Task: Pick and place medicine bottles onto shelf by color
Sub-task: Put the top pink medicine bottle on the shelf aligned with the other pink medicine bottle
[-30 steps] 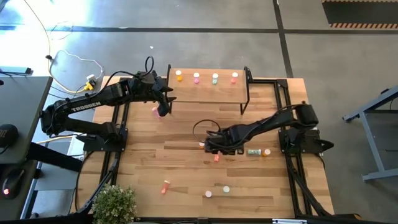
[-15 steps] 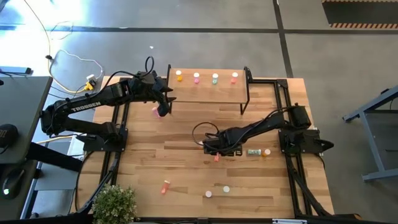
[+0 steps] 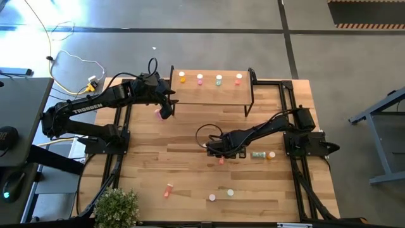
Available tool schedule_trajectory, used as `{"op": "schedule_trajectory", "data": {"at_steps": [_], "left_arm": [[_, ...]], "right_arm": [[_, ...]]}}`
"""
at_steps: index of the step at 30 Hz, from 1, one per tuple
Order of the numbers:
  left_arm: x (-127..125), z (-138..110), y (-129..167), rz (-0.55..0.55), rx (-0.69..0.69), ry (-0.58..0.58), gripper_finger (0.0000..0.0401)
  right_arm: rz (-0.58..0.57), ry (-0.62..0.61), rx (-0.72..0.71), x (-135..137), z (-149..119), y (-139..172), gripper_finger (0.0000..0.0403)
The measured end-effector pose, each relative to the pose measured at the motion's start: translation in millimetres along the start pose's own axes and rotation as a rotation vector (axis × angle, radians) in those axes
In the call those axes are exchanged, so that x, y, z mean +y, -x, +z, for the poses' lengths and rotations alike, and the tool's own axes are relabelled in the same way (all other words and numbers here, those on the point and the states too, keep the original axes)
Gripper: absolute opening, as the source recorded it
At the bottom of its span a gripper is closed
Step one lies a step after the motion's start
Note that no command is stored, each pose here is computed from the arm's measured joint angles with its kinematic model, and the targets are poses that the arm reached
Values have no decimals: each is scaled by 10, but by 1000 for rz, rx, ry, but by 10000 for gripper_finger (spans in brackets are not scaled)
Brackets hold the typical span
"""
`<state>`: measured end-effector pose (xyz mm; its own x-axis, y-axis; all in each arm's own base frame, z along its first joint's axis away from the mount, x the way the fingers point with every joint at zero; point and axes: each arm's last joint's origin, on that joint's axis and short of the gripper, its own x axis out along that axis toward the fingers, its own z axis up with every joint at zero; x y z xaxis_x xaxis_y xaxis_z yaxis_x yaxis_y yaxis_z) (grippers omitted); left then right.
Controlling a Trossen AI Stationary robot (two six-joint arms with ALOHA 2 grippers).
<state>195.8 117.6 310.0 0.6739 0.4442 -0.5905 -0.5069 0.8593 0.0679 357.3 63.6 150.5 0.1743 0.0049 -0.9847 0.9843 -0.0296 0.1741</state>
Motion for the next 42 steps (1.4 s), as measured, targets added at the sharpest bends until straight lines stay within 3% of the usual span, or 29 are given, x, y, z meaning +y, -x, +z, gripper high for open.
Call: {"op": "schedule_trajectory", "data": {"at_steps": [13,22,27,34,42], "left_arm": [[0,0,0,0,0,-24,195],[-1,0,0,0,0,-26,195],[-1,1,0,0,-1,-26,195],[-1,2,0,0,-3,-26,195],[-1,3,0,0,-3,-30,195]], "right_arm": [[3,7,-20,4,27,0,96],[8,48,-33,0,13,15,96],[55,65,-96,10,36,180,96],[149,64,-298,-56,119,586,96],[267,129,-729,-168,222,1087,97]]}}
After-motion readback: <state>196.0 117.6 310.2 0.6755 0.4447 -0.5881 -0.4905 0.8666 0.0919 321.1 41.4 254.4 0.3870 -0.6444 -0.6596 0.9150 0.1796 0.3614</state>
